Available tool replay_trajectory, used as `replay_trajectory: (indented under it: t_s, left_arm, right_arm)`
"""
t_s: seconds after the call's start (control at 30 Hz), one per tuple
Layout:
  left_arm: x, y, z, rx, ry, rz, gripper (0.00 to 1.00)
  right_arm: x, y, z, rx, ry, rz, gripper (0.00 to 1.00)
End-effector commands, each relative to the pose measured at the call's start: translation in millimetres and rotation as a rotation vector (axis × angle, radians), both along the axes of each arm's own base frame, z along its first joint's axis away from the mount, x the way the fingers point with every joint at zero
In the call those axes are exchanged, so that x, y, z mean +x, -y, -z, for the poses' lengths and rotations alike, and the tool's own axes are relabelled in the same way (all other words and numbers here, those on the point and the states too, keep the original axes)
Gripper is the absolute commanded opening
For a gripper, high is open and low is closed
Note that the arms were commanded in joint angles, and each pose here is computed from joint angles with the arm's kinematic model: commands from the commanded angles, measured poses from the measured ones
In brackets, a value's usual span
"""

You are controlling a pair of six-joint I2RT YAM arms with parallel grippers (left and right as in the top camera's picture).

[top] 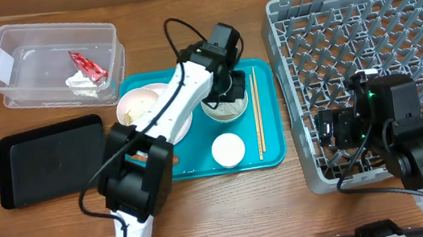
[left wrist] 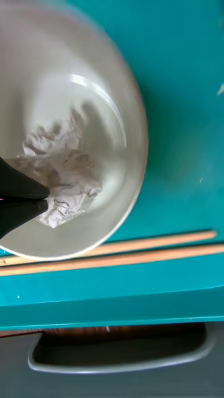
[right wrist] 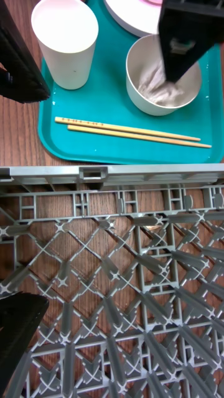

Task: Sort waste into correct bins and load items into the dishwasher
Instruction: 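Drop the crumpled tissue into the clear bin with the left gripper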

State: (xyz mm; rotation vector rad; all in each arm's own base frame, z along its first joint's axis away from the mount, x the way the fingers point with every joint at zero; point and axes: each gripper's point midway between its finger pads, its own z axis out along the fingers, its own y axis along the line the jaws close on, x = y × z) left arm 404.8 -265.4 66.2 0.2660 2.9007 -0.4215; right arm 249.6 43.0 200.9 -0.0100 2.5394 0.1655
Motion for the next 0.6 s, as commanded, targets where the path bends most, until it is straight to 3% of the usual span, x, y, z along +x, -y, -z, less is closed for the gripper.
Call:
replay_trajectory:
  t_s: [0.0, 0.3, 0.43, 0.57]
  left_arm:
    - [21, -28, -78, -0.074, 0.157, -0.065, 0.04]
    - [46, -120, -174, -0.064, 0.398, -0.27, 0.04]
    - [75, -217, -197, 0.037, 0.523, -0.498, 0.04]
    - [91, -273, -198, 0.088, 0.573, -0.622, 0.04]
  right_arm:
    - [5, 1, -14, 0.006, 0.041, 0.009, 1.0]
    - [5, 1, -14, 0.006, 0.041, 0.009, 1.0]
    - [5, 1, -14, 0.006, 0.04, 0.009, 1.0]
    - [5, 1, -14, 0.006, 0.04, 0.009, 1.0]
